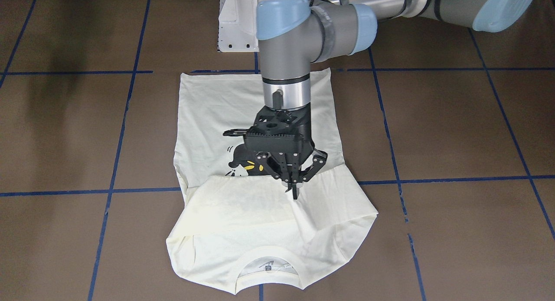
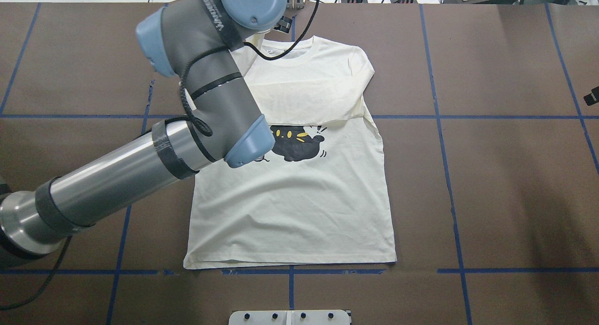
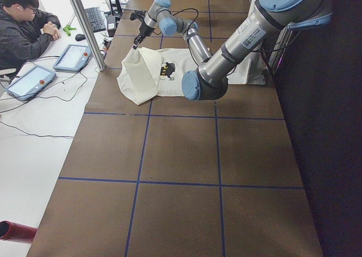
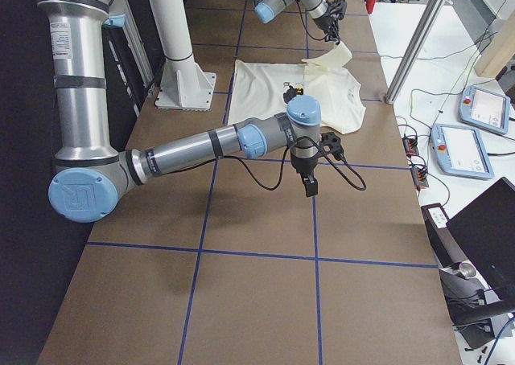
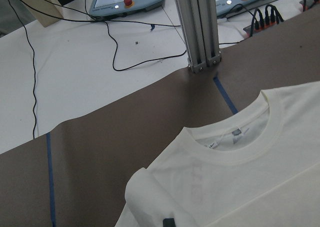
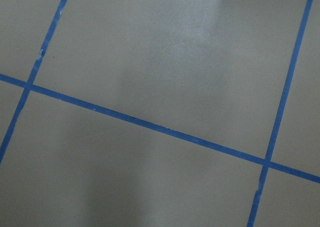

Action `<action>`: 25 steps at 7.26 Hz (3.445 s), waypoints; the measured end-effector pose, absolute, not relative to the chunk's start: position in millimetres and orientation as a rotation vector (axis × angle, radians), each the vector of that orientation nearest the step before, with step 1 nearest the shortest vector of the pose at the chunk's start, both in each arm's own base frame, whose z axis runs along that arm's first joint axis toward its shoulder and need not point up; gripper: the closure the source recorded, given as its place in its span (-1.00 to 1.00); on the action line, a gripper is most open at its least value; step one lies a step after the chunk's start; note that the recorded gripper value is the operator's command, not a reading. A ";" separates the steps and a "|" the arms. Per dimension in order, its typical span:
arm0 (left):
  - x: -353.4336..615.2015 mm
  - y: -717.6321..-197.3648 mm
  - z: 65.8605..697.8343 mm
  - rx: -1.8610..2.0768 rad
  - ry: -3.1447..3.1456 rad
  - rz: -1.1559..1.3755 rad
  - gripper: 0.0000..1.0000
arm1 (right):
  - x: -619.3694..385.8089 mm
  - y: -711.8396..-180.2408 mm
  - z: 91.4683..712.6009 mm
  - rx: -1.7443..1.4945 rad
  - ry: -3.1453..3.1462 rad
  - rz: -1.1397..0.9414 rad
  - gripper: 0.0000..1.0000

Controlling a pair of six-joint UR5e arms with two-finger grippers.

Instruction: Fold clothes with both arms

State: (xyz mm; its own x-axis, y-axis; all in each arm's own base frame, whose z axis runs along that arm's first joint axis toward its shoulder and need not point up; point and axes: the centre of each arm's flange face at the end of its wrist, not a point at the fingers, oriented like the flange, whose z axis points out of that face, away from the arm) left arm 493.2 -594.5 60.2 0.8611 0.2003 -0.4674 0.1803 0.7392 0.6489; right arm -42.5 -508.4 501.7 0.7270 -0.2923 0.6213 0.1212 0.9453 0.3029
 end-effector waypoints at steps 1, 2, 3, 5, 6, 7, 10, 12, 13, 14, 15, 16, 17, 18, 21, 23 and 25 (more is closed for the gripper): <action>524.6 -575.8 51.5 0.771 0.533 0.014 1.00 | -41.7 -508.4 501.9 0.250 -0.723 -0.228 -1.00; 562.2 -545.9 51.1 0.804 0.525 0.039 1.00 | -41.4 -508.2 502.1 0.249 -0.723 -0.226 -1.00; 601.8 -515.6 57.5 0.841 0.534 0.069 1.00 | -41.1 -508.1 501.9 0.248 -0.723 -0.222 -1.00; 657.4 -481.3 73.6 0.865 0.553 0.115 1.00 | -40.9 -507.6 502.4 0.244 -0.723 -0.212 -1.00; 671.0 -475.8 75.3 0.867 0.558 0.126 1.00 | -40.8 -507.5 502.4 0.242 -0.724 -0.207 -1.00; 680.5 -474.0 67.2 0.870 0.573 0.129 1.00 | -40.8 -507.4 502.5 0.241 -0.725 -0.205 -1.00; 689.9 -474.7 33.2 0.876 0.680 0.087 -1.00 | -41.4 -508.3 502.2 0.241 -0.725 -0.205 -1.00; 688.7 -474.4 29.1 0.823 0.810 0.013 -1.00 | -42.7 -510.7 497.4 0.250 -0.728 -0.210 -1.00; 679.9 -482.4 27.3 0.799 0.842 -0.004 -1.00 | -43.6 -513.8 491.6 0.261 -0.730 -0.213 -1.00; 658.4 -502.5 32.5 0.750 0.874 0.010 -1.00 | -47.0 -519.5 481.5 0.281 -0.734 -0.221 -0.99; 622.4 -530.0 50.6 0.691 0.898 0.064 -1.00 | -55.4 -526.4 466.9 0.308 -0.745 -0.227 -0.99; 579.9 -553.5 68.4 0.669 0.883 0.131 -1.00 | -76.1 -532.9 447.2 0.327 -0.770 -0.214 -0.99; 538.5 -572.1 83.9 0.656 0.847 0.193 -1.00 | -108.5 -539.4 421.3 0.333 -0.806 -0.187 -0.99; 498.7 -587.9 103.0 0.650 0.814 0.250 -1.00 | -151.1 -546.6 387.4 0.335 -0.833 -0.151 -0.99; 366.9 -633.0 198.3 0.689 0.694 0.434 -1.00 | -309.0 -542.3 290.0 0.321 -0.805 -0.022 -0.93; 298.1 -652.6 250.5 0.703 0.681 0.513 -1.00 | -404.1 -543.5 237.2 0.287 -0.727 0.087 -0.91; 252.7 -658.6 288.7 0.712 0.694 0.560 -1.00 | -493.5 -554.4 210.6 0.294 -0.638 0.158 -0.70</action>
State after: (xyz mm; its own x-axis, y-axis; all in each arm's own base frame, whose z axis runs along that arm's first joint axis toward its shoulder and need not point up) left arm 252.7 -658.6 288.7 0.6435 0.6676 -0.3745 -0.2247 0.6324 0.7414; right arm -493.5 -554.4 210.6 0.7934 0.0551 0.6062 -0.2348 0.9466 0.2212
